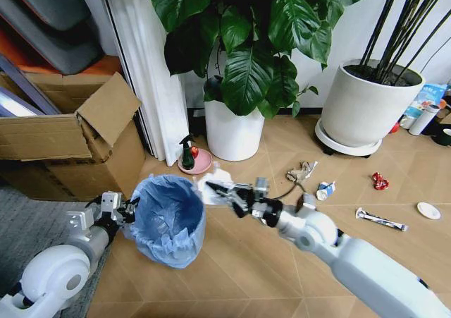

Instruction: Pick up the trash bin and place the garbage on the floor into it.

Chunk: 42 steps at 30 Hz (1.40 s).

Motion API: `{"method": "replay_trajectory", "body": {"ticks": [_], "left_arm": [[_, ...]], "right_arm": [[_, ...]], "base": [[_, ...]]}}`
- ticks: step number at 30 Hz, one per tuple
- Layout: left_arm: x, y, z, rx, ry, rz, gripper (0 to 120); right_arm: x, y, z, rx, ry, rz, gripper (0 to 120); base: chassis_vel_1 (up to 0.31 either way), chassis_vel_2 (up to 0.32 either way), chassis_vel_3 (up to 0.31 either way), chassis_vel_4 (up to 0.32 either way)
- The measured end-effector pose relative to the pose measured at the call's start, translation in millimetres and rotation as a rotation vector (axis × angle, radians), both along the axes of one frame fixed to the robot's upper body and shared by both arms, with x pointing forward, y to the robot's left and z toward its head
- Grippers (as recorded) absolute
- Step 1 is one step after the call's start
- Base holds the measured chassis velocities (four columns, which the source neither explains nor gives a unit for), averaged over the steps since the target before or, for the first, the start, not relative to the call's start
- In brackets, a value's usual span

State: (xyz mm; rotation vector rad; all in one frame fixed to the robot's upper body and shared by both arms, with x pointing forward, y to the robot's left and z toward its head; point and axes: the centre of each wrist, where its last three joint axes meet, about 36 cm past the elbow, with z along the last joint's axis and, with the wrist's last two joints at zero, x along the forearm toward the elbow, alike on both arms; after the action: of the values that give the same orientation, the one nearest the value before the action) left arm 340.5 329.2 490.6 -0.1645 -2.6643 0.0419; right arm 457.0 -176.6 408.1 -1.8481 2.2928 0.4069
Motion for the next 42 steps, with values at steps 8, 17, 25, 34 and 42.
{"method": "replay_trajectory", "body": {"ticks": [8,17,25,34,42], "left_arm": [[-0.9,1.5,4.3,-0.006,-0.006,0.005,0],[-1.3,0.9,5.1,-0.009,-0.006,0.006,0],[-1.8,-0.7,5.0,-0.017,-0.005,0.007,0],[-1.3,-0.6,6.6,-0.021,-0.004,0.012,0],[-3.0,-2.5,3.5,-0.028,0.01,0.018,0]], "right_arm": [[20.8,49.1,-38.7,-0.028,0.057,0.082,0],[23.5,81.6,-50.6,-0.019,0.078,0.102,12],[23.8,70.4,-47.7,-0.052,0.076,0.077,44],[27.8,48.9,-37.2,-0.133,0.042,0.04,79],[34.2,28.9,-15.1,-0.11,0.04,-0.107,99]], "base": [[0.0,0.0,0.0,0.0],[0.0,0.0,0.0,0.0],[0.0,0.0,0.0,0.0],[0.0,0.0,0.0,0.0],[0.0,0.0,0.0,0.0]]}}
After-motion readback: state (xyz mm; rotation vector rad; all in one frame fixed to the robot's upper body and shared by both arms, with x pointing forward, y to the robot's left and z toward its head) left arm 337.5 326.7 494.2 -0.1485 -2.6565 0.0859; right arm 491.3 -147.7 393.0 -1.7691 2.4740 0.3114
